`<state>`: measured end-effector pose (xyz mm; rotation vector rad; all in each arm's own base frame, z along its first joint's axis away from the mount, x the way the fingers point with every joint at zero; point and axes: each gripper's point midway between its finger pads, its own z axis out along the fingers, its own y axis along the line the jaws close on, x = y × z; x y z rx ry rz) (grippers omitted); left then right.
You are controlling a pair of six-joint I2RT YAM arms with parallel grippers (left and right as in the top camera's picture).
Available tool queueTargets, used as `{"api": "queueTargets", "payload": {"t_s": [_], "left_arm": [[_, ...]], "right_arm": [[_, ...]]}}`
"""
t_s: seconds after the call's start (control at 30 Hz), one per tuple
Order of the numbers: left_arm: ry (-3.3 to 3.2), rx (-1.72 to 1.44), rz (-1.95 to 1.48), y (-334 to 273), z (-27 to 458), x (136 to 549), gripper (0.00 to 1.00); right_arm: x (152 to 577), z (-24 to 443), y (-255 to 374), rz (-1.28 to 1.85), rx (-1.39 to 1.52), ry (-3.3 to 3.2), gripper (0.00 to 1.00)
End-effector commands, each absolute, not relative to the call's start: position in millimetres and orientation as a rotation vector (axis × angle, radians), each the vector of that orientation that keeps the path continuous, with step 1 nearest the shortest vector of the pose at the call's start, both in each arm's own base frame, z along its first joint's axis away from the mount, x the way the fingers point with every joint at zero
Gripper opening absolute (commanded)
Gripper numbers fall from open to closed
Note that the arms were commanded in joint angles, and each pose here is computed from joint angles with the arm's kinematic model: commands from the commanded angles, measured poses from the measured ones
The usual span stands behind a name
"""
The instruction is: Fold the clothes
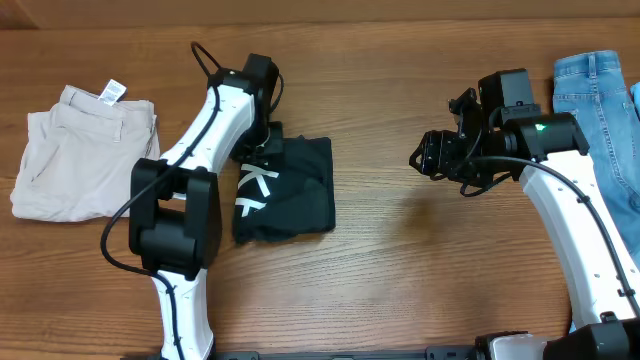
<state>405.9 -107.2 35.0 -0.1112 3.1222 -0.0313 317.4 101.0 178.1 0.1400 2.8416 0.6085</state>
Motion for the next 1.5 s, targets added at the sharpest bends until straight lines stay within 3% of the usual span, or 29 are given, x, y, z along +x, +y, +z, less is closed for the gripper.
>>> {"api": "queueTargets", "payload": {"t_s": [0.0,0.27,0.47,0.53,0.63,0.87,1.0,1.2,1.47], "left_arm": [[3.056,0.02,-0.497,-174.1,51.3,412.5,0.04],[2.828,0.21,-0.888,-260.6,114.5,433.3,0.04],[2.855,0.193,-0.791,-249.2,143.4,433.2,0.04],[2.916,0.116,-0.627,-220.5,143.3,432.2,0.04],[2.986,-0.053,-0.351,-161.2,150.7,430.7,0.1],[2.995,-0.238,-0.23,-73.8,188.3,429.5,0.1],[3.063,-0.206,-0.179,-49.9,184.7,415.3,0.09],[3.099,-0.217,-0.071,-36.1,183.1,405.9,0.07],[3.092,-0.208,-0.074,-36.5,183.2,407.9,0.09]], "right_arm": [[319.5,187.7,101.3,0.606,0.123,2.813,0.72],[316.5,186.6,100.8,0.604,0.127,2.827,0.72],[315.2,188.3,105.4,0.642,0.099,2.823,0.72],[309.0,198.7,129.7,0.842,-0.069,2.778,0.63],[308.1,197.2,158.1,0.989,-0.193,2.715,0.31],[281.2,142.0,267.9,1.208,-0.572,2.666,0.11],[282.1,106.8,302.3,1.091,-0.606,2.705,0.1],[280.0,22.4,246.0,0.53,-0.431,3.024,0.11],[268.8,21.3,208.4,0.454,-0.348,3.166,0.08]]}}
